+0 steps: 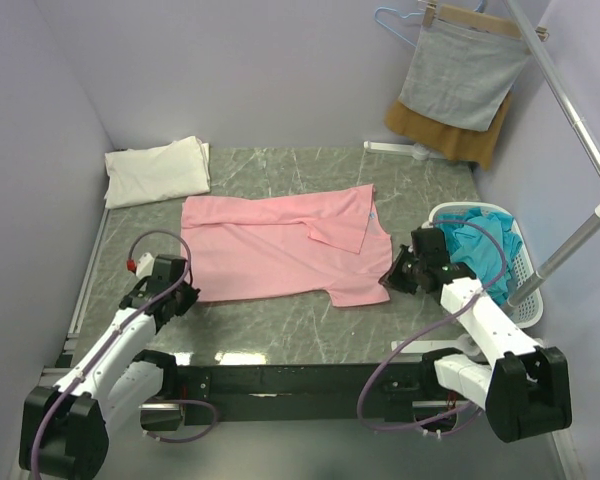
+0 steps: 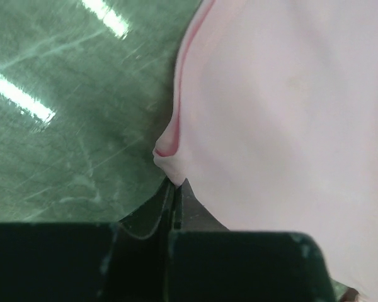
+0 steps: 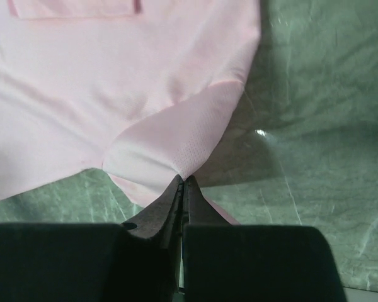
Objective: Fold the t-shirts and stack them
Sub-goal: Grap the side of the flattened tshirt closest away from the robot with both arms
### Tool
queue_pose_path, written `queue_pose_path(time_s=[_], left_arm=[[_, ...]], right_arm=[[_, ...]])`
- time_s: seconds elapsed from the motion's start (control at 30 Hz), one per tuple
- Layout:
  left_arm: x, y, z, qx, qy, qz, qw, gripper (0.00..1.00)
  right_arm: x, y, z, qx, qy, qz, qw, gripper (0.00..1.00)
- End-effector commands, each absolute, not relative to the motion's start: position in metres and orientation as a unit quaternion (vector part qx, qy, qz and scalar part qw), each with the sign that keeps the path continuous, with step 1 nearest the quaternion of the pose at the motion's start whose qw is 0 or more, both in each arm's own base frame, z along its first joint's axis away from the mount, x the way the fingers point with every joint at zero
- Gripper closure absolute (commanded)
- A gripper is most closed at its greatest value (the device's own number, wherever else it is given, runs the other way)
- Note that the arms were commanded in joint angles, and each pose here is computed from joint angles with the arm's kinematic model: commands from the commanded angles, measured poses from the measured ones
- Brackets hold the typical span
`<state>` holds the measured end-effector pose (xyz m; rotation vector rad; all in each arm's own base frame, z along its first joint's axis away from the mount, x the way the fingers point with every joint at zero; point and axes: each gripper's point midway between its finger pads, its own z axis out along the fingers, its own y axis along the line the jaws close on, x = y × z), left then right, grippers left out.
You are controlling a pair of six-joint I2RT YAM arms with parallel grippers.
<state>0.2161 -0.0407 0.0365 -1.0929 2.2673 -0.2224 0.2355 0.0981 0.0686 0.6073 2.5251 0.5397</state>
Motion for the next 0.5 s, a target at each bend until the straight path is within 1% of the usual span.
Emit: queue_pose_path(time_s=[0.0, 0.07, 0.23, 0.4, 0.43, 0.47], left_arm=[[0.241, -0.036, 0.068, -0.389, 0.852, -0.072, 0.343, 0.98], [0.253, -0.034, 0.079, -0.382, 0.849, -0.065, 0.359, 0.97], [0.280, -0.036, 0.086, -0.360, 0.856, -0.055, 0.368, 0.95], [0.312, -0.039, 0.085, -0.344, 0.859, -0.050, 0.375, 0.96], [0.317, -0.039, 0.085, -0.340, 0.861, -0.047, 0.376, 0.96], [0.322, -0.038, 0.085, -0.339, 0.861, -0.044, 0.377, 0.96]], right_arm=[[0.264, 0.098, 0.092, 0.197, 0.922, 0.188, 0.275, 1.00], [0.277, 0.101, 0.099, 0.188, 0.923, 0.190, 0.277, 1.00], [0.301, 0.106, 0.111, 0.171, 0.925, 0.191, 0.279, 1.00], [0.326, 0.105, 0.107, 0.169, 0.930, 0.183, 0.270, 1.00], [0.336, 0.106, 0.116, 0.167, 0.926, 0.189, 0.280, 1.00], [0.342, 0.107, 0.110, 0.167, 0.929, 0.186, 0.272, 1.00]])
